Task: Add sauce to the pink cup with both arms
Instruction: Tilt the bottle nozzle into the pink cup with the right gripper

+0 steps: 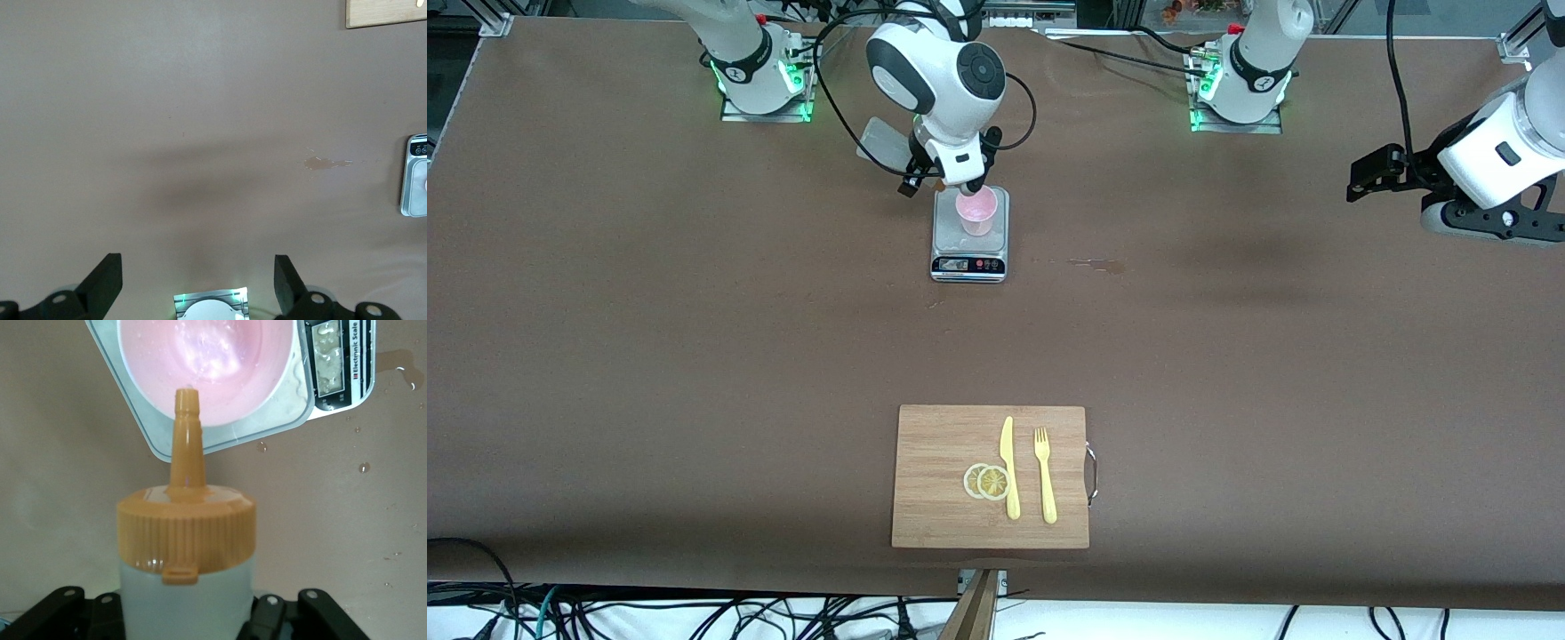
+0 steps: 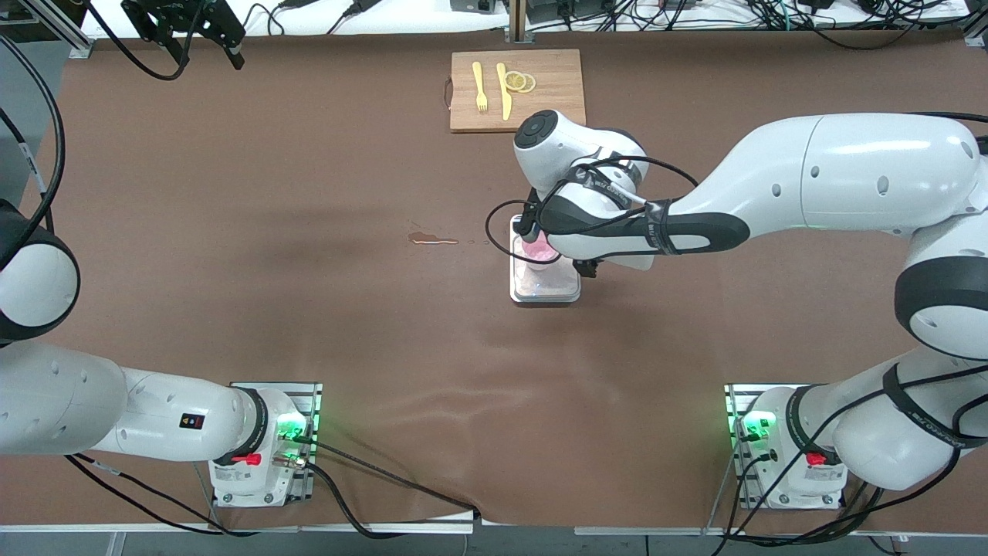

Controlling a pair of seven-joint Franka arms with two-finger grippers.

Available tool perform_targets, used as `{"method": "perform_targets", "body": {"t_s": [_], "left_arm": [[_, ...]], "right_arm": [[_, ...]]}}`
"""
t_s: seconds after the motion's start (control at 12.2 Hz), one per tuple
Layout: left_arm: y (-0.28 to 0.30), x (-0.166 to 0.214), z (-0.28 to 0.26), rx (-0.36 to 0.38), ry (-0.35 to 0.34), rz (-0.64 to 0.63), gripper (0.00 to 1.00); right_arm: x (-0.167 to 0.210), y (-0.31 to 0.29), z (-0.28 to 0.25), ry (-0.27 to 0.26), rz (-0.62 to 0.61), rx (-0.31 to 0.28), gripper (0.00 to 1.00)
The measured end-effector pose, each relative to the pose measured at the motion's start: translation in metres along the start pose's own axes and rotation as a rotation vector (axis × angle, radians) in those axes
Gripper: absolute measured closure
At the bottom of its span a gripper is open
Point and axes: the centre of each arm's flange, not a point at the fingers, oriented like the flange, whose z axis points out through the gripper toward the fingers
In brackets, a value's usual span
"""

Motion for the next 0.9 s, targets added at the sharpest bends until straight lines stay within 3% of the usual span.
{"method": "perform_targets", "body": {"t_s": [0.57,0.9], "left_arm": [[0.001,0.000,0.000,0.000,0.000,0.003,0.00],[0.002,0.000,0.000,0.001,0.000,0.004,0.00]], "right_arm": [[-0.007,0.023,-0.036,0.020,0.022,-0.005,0.80],[-0.043,0.066,-0.067,0.102,-0.003,0.046,0.80]]}}
